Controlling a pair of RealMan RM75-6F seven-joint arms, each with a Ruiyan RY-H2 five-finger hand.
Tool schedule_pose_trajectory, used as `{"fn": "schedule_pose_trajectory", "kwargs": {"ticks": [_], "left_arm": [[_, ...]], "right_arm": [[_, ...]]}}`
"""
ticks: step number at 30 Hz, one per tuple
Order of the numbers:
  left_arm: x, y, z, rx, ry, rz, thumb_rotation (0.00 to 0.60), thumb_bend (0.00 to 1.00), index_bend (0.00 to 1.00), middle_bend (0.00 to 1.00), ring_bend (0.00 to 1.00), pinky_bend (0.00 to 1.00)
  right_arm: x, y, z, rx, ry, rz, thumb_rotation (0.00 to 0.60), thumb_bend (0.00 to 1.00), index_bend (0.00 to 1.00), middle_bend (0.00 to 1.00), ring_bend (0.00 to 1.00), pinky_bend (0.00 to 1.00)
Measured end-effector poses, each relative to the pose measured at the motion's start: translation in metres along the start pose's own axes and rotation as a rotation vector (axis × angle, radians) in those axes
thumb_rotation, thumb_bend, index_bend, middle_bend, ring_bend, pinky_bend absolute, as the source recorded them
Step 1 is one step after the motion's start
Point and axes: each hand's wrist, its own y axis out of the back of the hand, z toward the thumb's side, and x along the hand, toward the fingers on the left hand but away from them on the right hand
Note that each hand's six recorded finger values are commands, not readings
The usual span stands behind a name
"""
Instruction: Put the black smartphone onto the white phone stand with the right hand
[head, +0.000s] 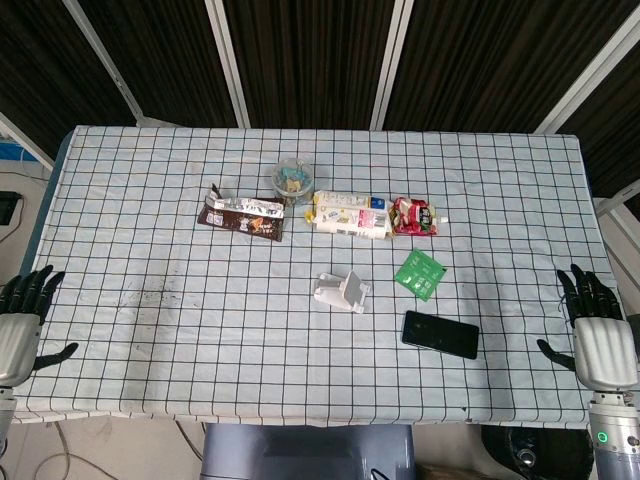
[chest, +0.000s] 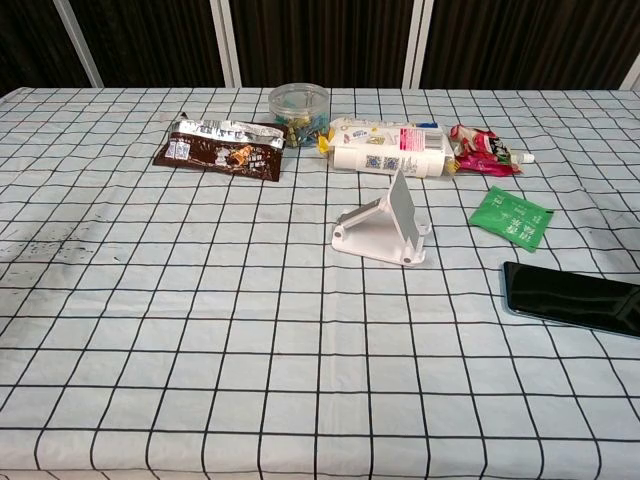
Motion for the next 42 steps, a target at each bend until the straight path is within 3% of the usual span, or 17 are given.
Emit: {"fn": "schedule_pose_trajectory", "kwargs": {"ticks": [20,26,32,42], "left_arm": [[-0.001,0.001,0.001,-0.007,-0.004,0.008,0.600,0.00,0.00,0.00,0.00,0.00],[0.000,0.000,0.003,-0.008,-0.005,0.004,0.600,0.00,0.00,0.00,0.00,0.00],[0.002,-0.002,0.003,-0.008,-0.006,0.000,0.600,0.00,0.00,0.00,0.00,0.00],[0.003,-0.002,0.003,-0.025,-0.016,-0.011,0.600,0.00,0.00,0.00,0.00,0.00]], "right_arm": [[0.004,0.000,0.008,-0.024,0.007,0.035,0.600,0.09,0.00,0.00,0.00,0.14],[0.005,0.004,0.026,-0.074,0.019,0.058,0.600,0.12,0.00,0.02,0.00,0.14],[0.004,-0.001,0.057,-0.112,0.019,0.147,0.600,0.14,0.01,0.08,0.00,0.14],[-0.001,-0.042,0.110,-0.158,-0.029,0.316,0.600,0.16,0.03,0.10,0.00,0.14]]}}
